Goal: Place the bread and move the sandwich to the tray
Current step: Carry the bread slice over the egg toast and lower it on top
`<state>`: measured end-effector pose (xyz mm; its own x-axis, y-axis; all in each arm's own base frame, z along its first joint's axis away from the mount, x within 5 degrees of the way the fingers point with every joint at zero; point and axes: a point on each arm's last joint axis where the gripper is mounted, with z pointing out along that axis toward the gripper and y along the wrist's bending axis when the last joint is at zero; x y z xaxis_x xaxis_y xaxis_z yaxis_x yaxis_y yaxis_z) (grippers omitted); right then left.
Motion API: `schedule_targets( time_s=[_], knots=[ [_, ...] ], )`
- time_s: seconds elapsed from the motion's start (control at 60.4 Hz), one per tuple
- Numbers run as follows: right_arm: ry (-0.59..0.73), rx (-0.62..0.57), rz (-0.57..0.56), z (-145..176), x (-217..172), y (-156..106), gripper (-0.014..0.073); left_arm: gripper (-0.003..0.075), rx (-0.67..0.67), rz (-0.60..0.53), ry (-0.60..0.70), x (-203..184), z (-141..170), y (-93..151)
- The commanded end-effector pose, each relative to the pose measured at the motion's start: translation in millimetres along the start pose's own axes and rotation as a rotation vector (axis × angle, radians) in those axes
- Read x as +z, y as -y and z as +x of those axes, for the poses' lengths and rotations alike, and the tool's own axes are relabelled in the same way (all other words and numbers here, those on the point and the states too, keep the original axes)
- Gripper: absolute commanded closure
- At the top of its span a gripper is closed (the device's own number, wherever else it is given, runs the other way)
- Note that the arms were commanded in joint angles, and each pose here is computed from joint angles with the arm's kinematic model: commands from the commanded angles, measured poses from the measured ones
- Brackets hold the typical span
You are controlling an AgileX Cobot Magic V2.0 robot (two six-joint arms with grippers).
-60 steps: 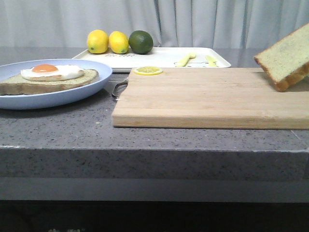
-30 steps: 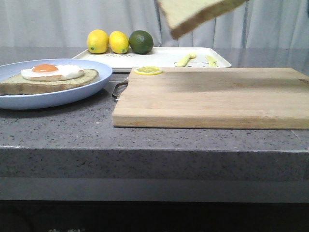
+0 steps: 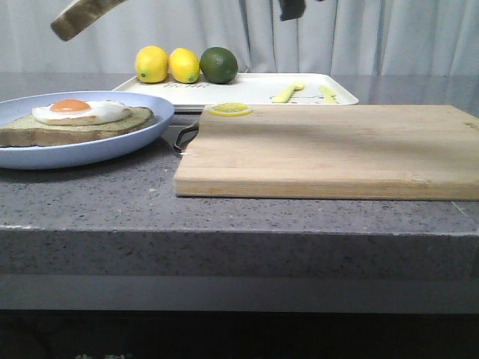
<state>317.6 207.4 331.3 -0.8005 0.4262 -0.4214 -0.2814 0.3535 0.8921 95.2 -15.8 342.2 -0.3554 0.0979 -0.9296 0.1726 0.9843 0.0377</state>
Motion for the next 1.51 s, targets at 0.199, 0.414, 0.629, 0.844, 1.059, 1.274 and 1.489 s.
schedule_targets(
  time_s=[0.199, 0.414, 0.629, 0.844, 1.059, 1.274, 1.489],
  knots=[
    [-0.004, 0.173, -0.093, 0.8, 57.6, -24.2, 0.0449, 0.0237, -0.002, 0.009, 0.099, -2.4, -15.0, 0.7],
    [-0.021, 0.237, -0.049, 6.5, 86.1, -2.8, 0.0449, 0.0237, -0.002, 0.009, 0.099, -2.4, -15.0, 0.7],
    [-0.029, 0.236, -0.024, 9.2, 91.3, 7.0, 0.0449, 0.0237, -0.002, 0.009, 0.099, -2.4, -15.0, 0.7],
    [-0.058, 0.135, 0.015, 10.0, 90.1, 11.7, 0.0353, 0.0237, -0.002, 0.009, 0.099, -2.4, -15.0, 0.7],
    [-0.11, 0.067, 0.009, 3.3, 82.7, 16.1, 0.0178, 0.0237, -0.002, 0.009, 0.099, -2.4, -15.0, 0.7],
    [-0.156, -0.074, 0.014, -8.7, 62.4, 8.8, 0.0169, 0.0237, -0.002, 0.009, 0.099, -2.4, -15.0, 0.7],
    [-0.248, -0.405, 0.059, -10.8, 24.1, -22.3, 0.0169, 0.0237, -0.002, 0.009, 0.099, -2.4, -15.0, 0.7]
  ],
)
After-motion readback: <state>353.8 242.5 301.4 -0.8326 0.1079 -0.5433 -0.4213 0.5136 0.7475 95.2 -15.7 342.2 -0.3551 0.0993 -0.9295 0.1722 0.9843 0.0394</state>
